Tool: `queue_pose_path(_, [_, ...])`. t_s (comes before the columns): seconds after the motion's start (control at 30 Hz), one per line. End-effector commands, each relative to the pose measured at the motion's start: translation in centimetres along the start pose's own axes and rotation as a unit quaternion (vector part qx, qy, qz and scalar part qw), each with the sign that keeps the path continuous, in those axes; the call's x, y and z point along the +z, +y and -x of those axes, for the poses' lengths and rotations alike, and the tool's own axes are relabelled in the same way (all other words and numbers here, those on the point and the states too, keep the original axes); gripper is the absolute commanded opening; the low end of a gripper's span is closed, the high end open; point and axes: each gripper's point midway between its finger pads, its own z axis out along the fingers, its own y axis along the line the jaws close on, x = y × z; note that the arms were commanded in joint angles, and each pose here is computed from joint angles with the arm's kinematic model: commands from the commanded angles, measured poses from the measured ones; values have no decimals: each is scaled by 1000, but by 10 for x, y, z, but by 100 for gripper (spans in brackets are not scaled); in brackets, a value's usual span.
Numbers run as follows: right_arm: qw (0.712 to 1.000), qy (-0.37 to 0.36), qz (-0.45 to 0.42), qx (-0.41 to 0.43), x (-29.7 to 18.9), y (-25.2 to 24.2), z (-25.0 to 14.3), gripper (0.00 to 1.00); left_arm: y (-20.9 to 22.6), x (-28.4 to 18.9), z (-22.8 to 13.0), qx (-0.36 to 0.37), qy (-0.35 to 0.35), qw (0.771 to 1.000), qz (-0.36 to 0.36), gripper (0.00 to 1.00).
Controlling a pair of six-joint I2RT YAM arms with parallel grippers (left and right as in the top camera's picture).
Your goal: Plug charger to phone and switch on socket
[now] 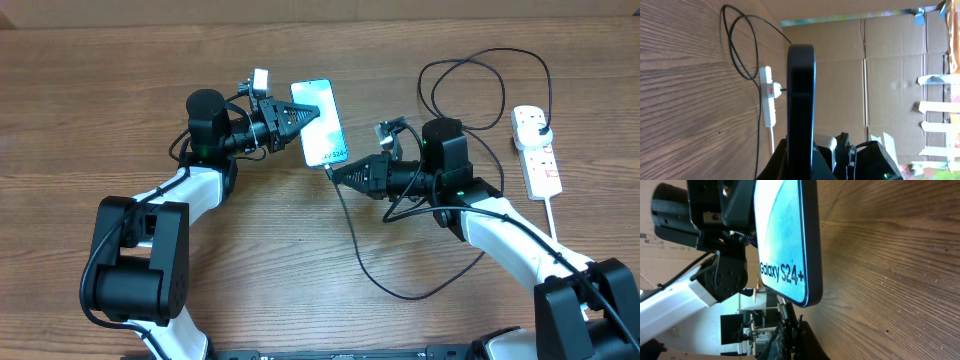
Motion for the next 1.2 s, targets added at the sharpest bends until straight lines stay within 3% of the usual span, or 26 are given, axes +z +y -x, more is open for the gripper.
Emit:
queue_pose_path(0.0, [1000,-10,-24,-15,5,-8,1,4,-7,2,0,11,8,1000,-8,4])
queue_pose_path(0.57, [976,-34,-213,-1,-8,-84,-10,4,-5,-7,12,11,-14,1000,-4,4])
queue_pose_path(0.73, [964,-40,-264,-3,-9,-98,-16,11,-5,-7,12,12,-13,1000,-4,4])
queue_pose_path(0.9, [959,-41,-281,-8,-8,-101,-19,35,-5,-8,13,12,-14,1000,-4,4])
queue_pose_path(1.0, [953,-45,-298,-21,-6,-104,-20,40,-4,-12,17,12,-20,1000,-3,4])
queue_pose_path(1.17, [925,-37,-354,-130,9,-103,-30,43,-1,-26,30,9,-40,999,0,4])
